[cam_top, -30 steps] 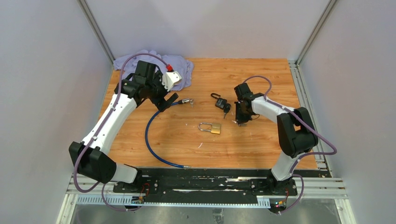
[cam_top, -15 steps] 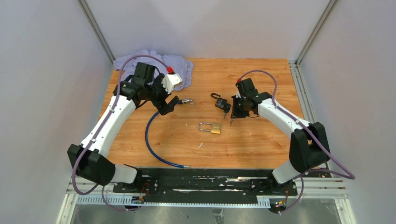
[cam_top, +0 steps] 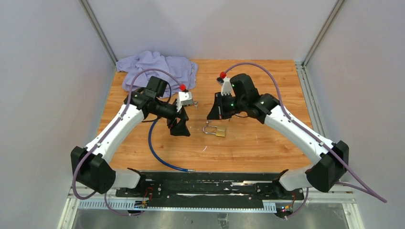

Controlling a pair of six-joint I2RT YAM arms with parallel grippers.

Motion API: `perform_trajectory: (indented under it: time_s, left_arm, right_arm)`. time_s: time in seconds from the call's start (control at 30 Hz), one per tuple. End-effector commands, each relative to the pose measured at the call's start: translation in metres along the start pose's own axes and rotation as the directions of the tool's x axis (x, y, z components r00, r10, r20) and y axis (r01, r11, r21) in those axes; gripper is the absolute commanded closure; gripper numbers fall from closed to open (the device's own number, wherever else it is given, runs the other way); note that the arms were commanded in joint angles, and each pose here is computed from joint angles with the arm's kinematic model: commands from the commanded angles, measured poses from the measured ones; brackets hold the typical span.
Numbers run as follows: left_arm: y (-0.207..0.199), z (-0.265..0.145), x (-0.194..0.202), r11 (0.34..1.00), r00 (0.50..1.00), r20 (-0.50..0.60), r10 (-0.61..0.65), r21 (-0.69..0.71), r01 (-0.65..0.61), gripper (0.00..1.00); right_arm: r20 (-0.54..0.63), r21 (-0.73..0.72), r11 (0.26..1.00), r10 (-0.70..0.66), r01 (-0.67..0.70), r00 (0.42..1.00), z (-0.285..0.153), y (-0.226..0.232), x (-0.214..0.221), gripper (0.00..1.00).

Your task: Unlock with the key

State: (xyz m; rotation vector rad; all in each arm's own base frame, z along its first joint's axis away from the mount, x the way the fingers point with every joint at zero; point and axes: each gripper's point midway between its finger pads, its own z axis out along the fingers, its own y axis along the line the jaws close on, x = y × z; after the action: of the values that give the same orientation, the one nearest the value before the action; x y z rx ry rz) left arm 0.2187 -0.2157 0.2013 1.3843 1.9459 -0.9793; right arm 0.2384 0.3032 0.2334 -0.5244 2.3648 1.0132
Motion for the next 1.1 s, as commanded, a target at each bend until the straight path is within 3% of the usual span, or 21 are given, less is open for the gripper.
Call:
perform_trajectory:
  time_s: [0.0, 0.23, 0.4, 0.53, 0.7, 1.07]
  left_arm:
    - [-0.043, -0.012, -0.029, 0.982, 0.981, 0.165, 0.106, 0.137, -0.129, 0.09]
    - [-0.067, -0.024, -0.039, 0.948, 0.937, 0.263, 0.23, 0.155, -0.276, 0.15]
    - [-0.067, -0.027, -0.042, 0.953, 0.939, 0.263, 0.223, 0.145, -0.267, 0.21]
    - [-0.063, -0.029, -0.048, 0.962, 0.944, 0.256, 0.21, 0.12, -0.247, 0.36]
    - [-0.061, -0.031, -0.054, 0.967, 0.935, 0.289, 0.207, 0.082, -0.24, 0.48]
    - [-0.078, -0.026, -0.056, 0.959, 0.927, 0.339, 0.161, 0.168, -0.228, 0.54]
  right_arm:
    - [0.039, -0.235, 0.97, 0.071, -0.06, 0.997, -0.017, 0.057, -0.011, 0.99]
    - [0.048, -0.404, 0.909, 0.131, -0.1, 0.99, -0.025, 0.107, -0.023, 0.99]
    - [0.046, -0.448, 0.889, 0.127, -0.093, 0.991, -0.028, 0.129, -0.025, 1.0]
    - [0.055, -0.45, 0.889, 0.123, -0.085, 0.991, -0.029, 0.135, -0.026, 0.99]
    - [0.067, -0.444, 0.892, 0.131, -0.088, 0.989, -0.03, 0.135, -0.026, 0.99]
    - [0.083, -0.442, 0.891, 0.15, -0.098, 0.985, -0.029, 0.134, -0.028, 0.99]
